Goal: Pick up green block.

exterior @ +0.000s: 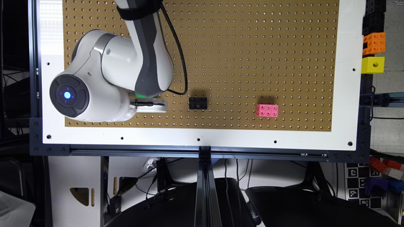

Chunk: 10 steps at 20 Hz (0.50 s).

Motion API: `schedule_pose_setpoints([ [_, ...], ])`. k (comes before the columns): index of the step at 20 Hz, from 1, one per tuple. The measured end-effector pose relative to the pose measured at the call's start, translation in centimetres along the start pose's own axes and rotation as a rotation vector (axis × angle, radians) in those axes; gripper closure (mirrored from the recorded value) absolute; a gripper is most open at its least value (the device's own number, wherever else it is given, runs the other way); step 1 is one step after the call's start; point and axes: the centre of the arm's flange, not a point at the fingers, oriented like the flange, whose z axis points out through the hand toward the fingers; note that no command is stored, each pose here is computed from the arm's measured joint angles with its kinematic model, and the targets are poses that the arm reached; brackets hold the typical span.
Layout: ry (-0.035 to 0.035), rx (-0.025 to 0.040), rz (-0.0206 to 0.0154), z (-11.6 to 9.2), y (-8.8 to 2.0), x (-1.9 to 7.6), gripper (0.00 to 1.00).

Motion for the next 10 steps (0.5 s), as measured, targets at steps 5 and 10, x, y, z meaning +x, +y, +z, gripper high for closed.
schedule_pose_setpoints([
  [5, -0.0035, -0.0130, -0.0038, -2.5, -0.2, 0.11, 1.00],
  [10, 0.0017, -0.0225, -0.0081, -5.6, -0.5, 0.16, 1.00],
])
